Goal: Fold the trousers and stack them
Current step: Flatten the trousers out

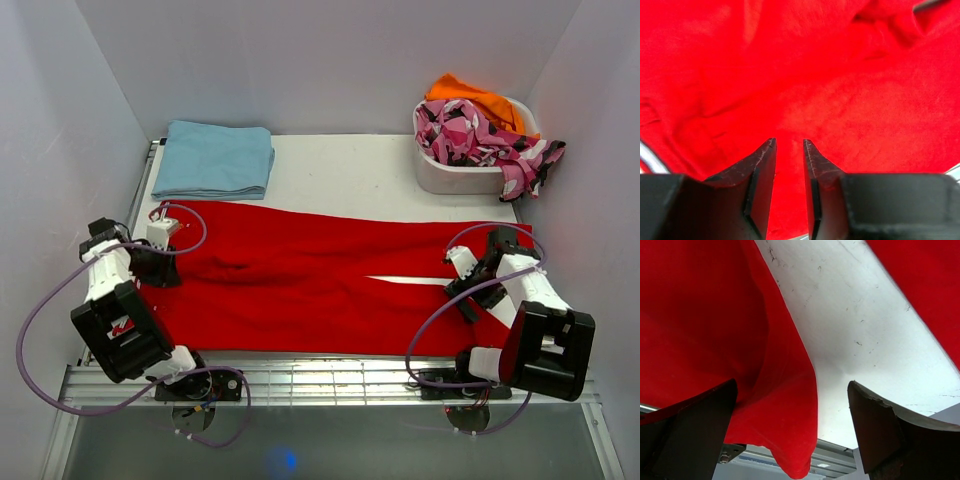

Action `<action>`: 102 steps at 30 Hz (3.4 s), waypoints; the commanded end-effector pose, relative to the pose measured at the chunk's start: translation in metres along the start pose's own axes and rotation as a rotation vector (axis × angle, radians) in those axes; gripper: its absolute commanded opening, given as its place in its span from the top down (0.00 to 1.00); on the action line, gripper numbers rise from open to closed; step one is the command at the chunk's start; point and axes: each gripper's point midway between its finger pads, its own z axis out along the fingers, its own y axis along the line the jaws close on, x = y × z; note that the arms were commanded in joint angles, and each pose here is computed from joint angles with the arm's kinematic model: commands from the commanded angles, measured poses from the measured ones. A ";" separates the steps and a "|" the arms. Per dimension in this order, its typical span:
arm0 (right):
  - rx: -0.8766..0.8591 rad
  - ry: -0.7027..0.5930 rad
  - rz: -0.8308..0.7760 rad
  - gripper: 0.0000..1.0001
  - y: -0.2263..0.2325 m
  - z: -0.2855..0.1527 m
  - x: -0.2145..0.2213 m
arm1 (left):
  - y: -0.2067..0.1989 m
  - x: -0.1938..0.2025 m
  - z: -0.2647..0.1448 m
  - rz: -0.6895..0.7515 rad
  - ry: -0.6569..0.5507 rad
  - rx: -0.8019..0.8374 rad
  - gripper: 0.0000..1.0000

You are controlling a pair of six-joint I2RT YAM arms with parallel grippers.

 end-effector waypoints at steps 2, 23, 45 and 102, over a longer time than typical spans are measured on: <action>0.153 0.089 -0.015 0.04 -0.023 0.011 0.010 | -0.008 0.033 0.020 -0.006 0.074 0.035 0.63; 0.527 0.213 -0.057 0.03 -0.179 -0.059 0.017 | 0.069 0.087 0.048 -0.113 0.309 -0.186 0.76; -0.016 -0.054 -0.030 0.44 -0.050 -0.016 -0.018 | 0.035 -0.013 -0.019 -0.206 -0.103 -0.074 0.64; -0.160 -0.108 -0.387 0.62 -0.079 0.070 -0.125 | 0.160 -0.189 0.083 0.603 -0.125 0.092 0.44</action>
